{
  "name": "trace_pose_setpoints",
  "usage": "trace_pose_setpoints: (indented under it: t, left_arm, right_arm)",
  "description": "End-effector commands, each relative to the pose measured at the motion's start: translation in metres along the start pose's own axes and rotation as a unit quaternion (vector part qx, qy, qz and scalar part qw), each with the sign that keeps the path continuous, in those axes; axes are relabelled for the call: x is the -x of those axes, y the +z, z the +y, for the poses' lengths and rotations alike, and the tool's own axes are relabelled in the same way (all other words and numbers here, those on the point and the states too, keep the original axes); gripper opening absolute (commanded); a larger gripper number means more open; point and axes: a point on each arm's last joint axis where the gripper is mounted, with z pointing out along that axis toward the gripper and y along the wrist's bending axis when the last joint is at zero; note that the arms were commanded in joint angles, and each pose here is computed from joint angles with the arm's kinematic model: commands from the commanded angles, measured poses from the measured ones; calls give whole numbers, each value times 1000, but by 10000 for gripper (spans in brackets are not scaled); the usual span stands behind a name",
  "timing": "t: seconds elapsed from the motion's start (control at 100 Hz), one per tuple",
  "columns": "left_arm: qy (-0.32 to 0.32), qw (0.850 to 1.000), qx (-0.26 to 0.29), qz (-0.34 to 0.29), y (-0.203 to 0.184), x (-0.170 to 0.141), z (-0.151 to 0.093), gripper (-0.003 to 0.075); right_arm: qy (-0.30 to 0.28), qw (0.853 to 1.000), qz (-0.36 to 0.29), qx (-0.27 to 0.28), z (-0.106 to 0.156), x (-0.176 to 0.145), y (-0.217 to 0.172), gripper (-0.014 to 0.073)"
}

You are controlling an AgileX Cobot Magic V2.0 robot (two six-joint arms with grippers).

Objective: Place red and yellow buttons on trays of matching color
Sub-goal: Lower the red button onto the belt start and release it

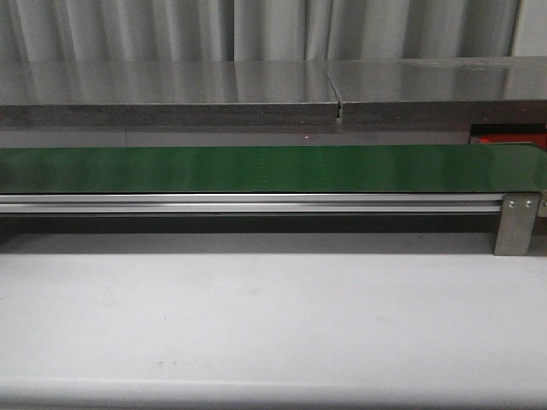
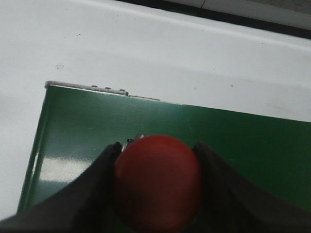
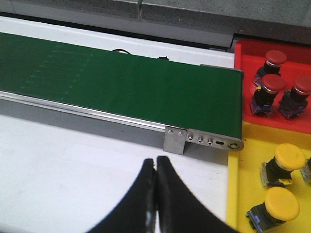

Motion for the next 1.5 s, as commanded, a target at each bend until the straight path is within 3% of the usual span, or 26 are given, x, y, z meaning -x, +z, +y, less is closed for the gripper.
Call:
trace_pose_setpoints:
  t: [0.0,0.43,0.9,1.02,1.19,1.26,1.49]
  left_arm:
    - [-5,997,5,-74,-24,12,-6,8]
    - [-17,993,33,-111,5,-3,4,8]
    - [-37,995,27,-91,23,-14,6,34]
    - [-38,995,26,-91,23,-14,5,160]
    - [-41,995,22,-85,23,-15,5,560]
    - [-51,995,16,-83,23,-15,4,667]
    - [-53,993,10,-103,5,-8,0,692]
  right_arm:
    - [-2,999,-41,-11,-1,13,-4,-117]
    - [-2,999,-41,-11,-1,13,-4,-117]
    - [-2,999,-41,-11,-1,13,-4,-117]
    - [-2,999,-41,-11,-1,13,-4,-117]
    - [-2,999,-41,-11,-1,13,-4,-117]
    - [-2,999,-41,-11,-1,13,-4,-117]
    - [-2,999,-41,-11,-1,13,-4,-117]
